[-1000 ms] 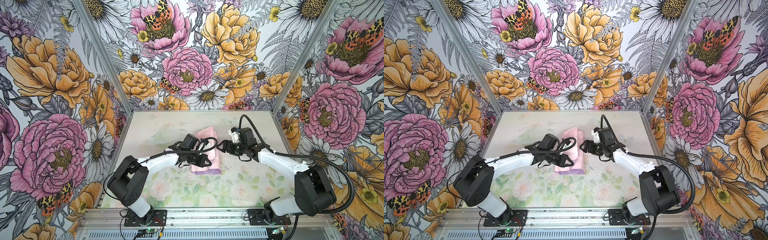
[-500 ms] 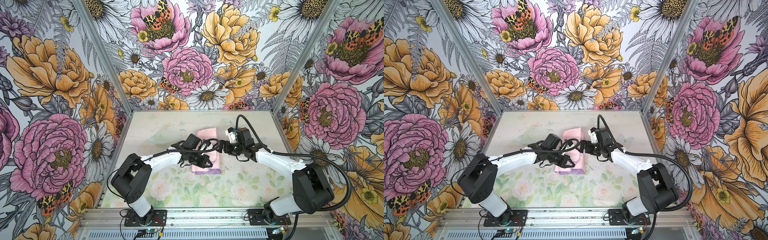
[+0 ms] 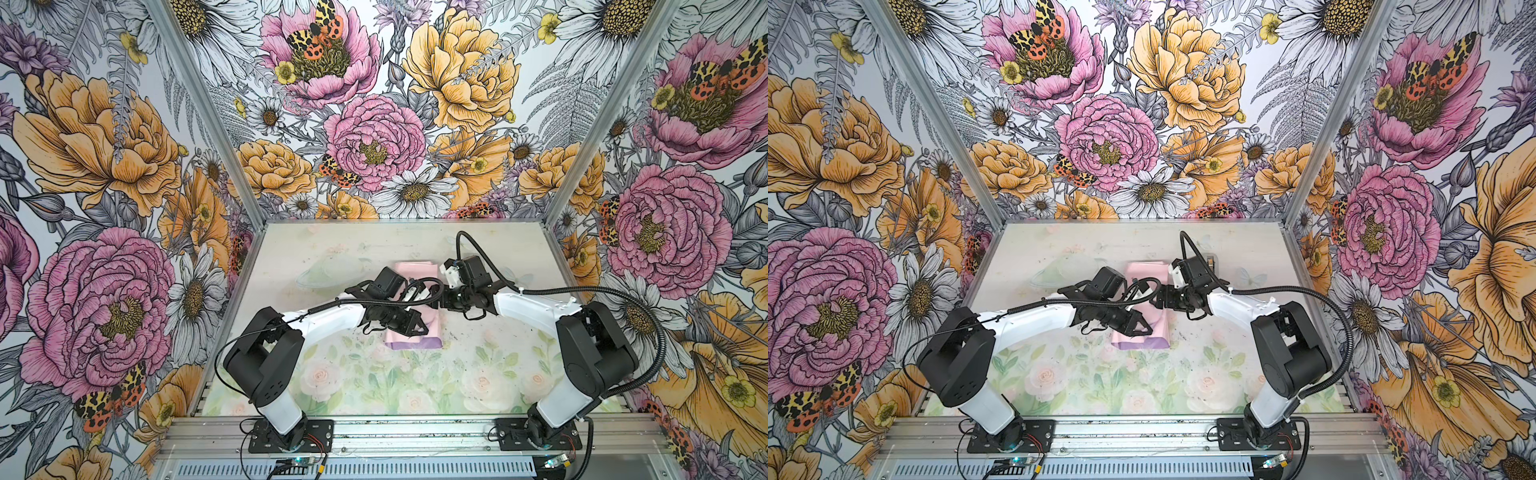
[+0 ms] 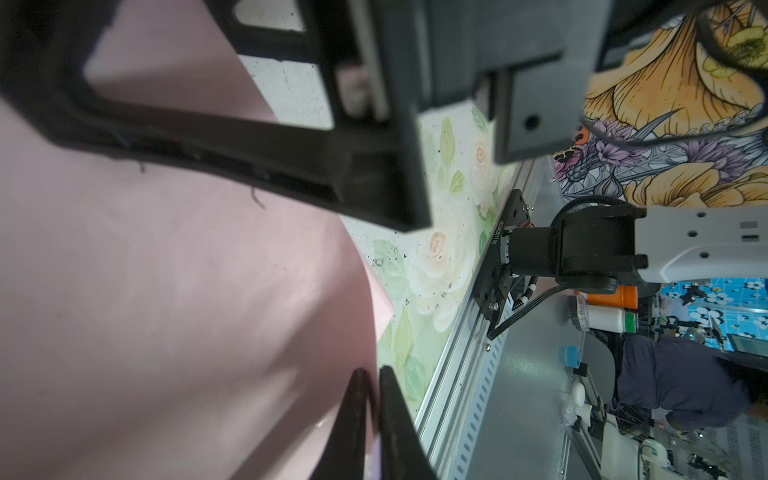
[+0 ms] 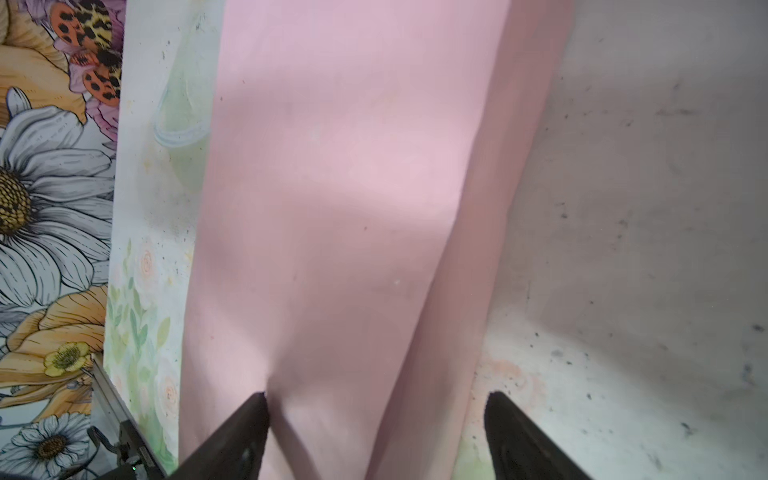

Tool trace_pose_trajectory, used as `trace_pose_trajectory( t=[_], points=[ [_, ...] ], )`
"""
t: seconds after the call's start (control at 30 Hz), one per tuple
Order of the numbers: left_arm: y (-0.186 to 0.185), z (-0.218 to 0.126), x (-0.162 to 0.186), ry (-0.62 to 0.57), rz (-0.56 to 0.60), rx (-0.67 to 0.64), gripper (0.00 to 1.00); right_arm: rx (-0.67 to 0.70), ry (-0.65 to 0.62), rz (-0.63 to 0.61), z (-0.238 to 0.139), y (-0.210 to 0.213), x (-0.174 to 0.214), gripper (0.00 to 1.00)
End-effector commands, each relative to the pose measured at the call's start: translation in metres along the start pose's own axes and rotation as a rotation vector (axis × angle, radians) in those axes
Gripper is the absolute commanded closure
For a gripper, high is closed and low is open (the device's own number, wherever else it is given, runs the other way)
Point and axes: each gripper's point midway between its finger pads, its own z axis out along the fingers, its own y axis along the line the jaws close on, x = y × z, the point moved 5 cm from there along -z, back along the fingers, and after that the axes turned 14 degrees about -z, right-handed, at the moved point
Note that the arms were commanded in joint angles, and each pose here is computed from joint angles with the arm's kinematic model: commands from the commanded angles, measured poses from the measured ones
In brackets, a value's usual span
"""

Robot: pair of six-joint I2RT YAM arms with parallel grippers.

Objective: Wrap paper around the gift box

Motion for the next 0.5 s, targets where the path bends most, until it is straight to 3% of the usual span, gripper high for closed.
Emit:
trace_pose_trajectory(
  t=[0.0, 0.1, 0.2, 0.37, 0.47],
  points=[
    [-0.015, -0.009, -0.01, -0.042, 0.032, 0.005, 0.63, 0.015, -0.007, -0.011, 0.001, -0.002, -0.004, 0.26],
    [-0.026, -0.027, -0.02, -0.12, 0.016, -0.001, 0.49, 0.023, 0.002, -0.001, 0.002, -0.004, 0.0, 0.33],
    [-0.023, -0.05, -0.031, -0.232, -0.056, -0.048, 0.45, 0.024, 0.002, 0.002, 0.002, -0.005, 0.001, 0.36],
    [0.023, -0.099, -0.047, -0.498, -0.336, -0.204, 0.39, 0.017, -0.015, -0.004, -0.002, -0.001, -0.005, 0.36],
    [0.062, -0.111, -0.045, -0.571, -0.491, -0.269, 0.38, 0.011, -0.023, -0.005, -0.003, 0.001, -0.009, 0.36]
  ],
)
